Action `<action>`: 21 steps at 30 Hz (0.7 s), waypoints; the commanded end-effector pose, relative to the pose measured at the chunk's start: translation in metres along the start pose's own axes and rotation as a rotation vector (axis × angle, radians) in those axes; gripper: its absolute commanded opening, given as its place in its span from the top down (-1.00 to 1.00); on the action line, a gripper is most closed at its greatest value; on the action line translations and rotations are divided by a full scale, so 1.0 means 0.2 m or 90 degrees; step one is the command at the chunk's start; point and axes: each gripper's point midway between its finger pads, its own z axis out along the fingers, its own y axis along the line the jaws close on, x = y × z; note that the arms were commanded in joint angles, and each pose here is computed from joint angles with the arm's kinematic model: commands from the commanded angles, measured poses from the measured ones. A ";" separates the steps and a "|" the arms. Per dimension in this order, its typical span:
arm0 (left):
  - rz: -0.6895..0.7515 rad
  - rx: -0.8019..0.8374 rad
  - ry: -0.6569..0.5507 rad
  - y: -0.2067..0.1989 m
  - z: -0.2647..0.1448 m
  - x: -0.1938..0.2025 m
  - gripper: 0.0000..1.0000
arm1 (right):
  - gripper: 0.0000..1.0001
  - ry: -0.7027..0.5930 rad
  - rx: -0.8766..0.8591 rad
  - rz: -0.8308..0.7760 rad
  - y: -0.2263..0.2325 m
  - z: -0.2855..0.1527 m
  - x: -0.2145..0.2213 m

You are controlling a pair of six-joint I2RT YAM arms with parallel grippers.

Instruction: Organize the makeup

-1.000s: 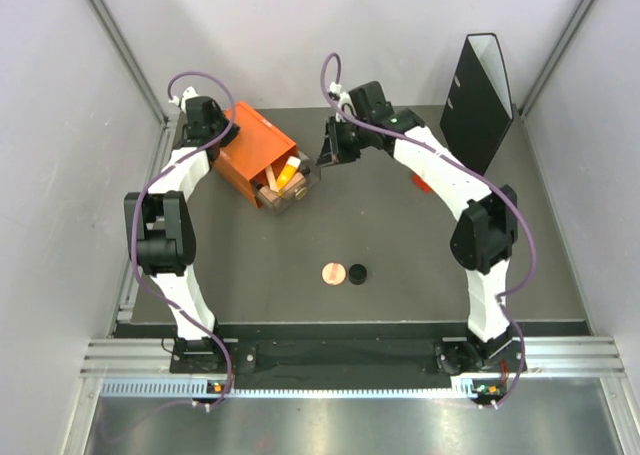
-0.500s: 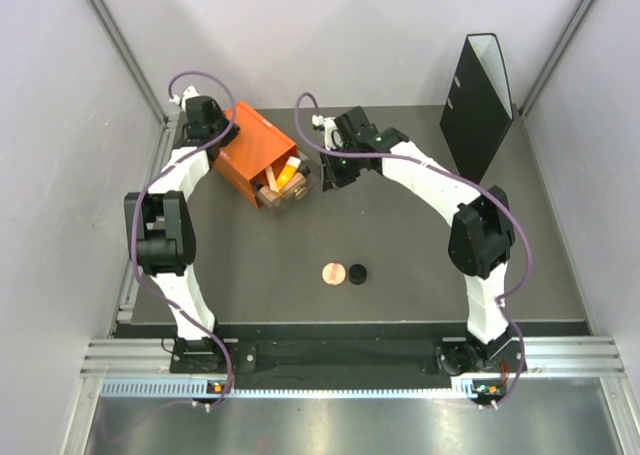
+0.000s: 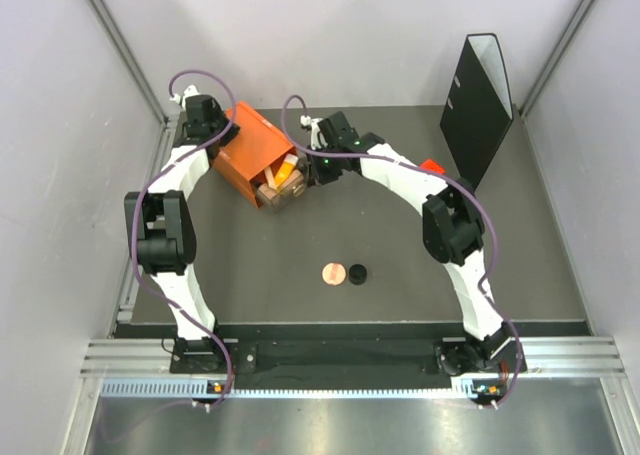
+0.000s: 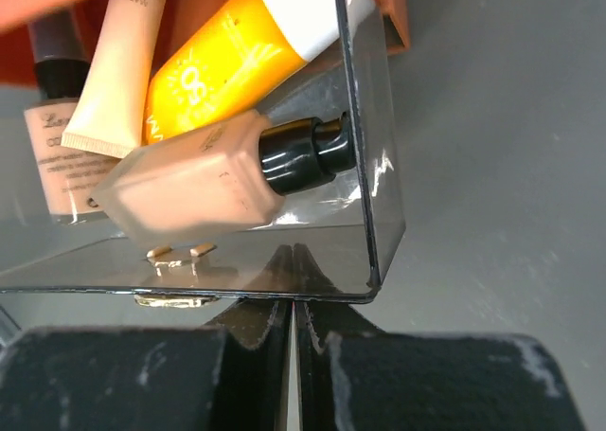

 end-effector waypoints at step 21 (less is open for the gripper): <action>0.018 -0.195 0.203 0.52 0.00 0.53 1.00 | 1.00 -0.172 -0.267 0.212 0.41 0.10 -0.53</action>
